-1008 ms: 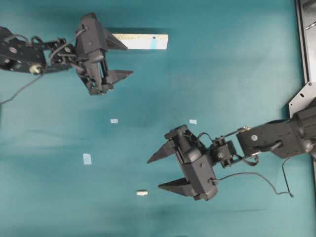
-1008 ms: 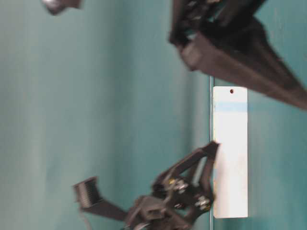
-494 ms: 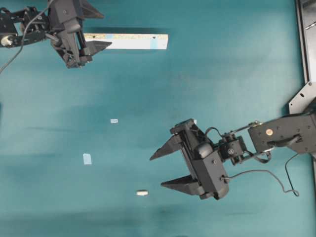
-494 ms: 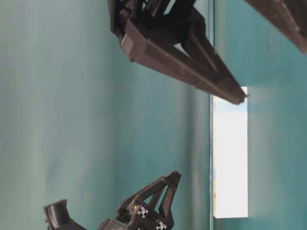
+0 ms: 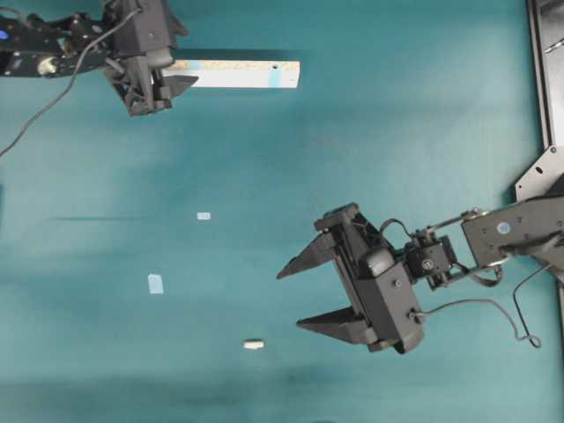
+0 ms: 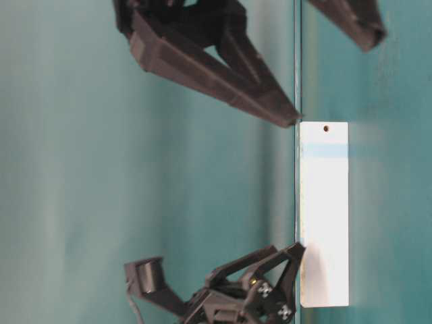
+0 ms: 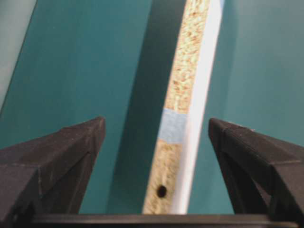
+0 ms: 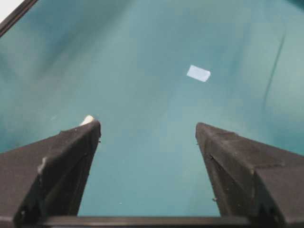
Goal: Move the wooden board into place and insert the rod into its hole.
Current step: 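Move the left gripper to the white board's end and grasp it, then lift the board with the left gripper and swing it toward center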
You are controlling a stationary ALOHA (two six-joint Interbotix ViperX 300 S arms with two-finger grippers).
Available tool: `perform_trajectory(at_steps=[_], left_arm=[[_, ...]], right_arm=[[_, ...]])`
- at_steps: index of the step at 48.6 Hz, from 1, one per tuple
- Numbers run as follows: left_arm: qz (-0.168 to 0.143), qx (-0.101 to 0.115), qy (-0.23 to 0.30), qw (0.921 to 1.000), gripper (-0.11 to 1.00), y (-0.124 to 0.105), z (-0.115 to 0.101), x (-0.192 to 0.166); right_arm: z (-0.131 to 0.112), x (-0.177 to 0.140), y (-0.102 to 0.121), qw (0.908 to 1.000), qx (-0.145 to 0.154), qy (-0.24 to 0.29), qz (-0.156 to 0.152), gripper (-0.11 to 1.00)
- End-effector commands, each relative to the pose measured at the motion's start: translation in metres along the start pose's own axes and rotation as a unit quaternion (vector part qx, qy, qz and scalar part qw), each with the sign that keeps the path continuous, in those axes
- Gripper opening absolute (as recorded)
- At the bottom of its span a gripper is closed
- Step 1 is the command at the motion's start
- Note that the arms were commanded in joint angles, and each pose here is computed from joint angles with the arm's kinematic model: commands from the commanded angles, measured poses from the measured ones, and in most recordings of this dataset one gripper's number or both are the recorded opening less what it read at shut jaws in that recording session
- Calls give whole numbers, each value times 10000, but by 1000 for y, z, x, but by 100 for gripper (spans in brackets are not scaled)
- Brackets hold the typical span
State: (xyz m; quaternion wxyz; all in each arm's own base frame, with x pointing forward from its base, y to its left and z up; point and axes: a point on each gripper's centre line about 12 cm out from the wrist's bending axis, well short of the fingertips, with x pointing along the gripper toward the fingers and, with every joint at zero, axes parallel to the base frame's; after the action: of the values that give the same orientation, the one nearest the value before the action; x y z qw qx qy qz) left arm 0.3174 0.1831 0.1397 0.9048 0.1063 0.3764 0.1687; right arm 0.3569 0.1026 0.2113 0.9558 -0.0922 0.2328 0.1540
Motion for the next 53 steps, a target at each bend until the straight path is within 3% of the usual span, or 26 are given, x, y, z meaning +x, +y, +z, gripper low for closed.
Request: perform_trajectory(at_steps=[1, 25, 38, 43, 50, 53], left_arm=[[105, 133, -154, 9997, 91, 7, 10, 5], [-111, 138, 321, 9993, 90, -3, -15, 47], [-120, -104, 317, 9994, 85, -10, -20, 62], [-143, -239, 356, 9990, 68, -12, -23, 65], [-156, -206, 317, 9992, 28, -15, -22, 61], [-132, -204, 236, 9994, 22, -14, -18, 58]], right_arm=[[18, -7, -2, 9998, 5, -213, -35, 91], [26, -16, -4, 9999, 4, -134, -69, 91], [25, -22, -5, 9999, -17, 113, -87, 91], [25, -25, -6, 9998, -15, 198, -96, 90], [27, -31, -7, 9998, -11, 176, -114, 87], [28, -32, -6, 9998, -14, 175, -110, 85]])
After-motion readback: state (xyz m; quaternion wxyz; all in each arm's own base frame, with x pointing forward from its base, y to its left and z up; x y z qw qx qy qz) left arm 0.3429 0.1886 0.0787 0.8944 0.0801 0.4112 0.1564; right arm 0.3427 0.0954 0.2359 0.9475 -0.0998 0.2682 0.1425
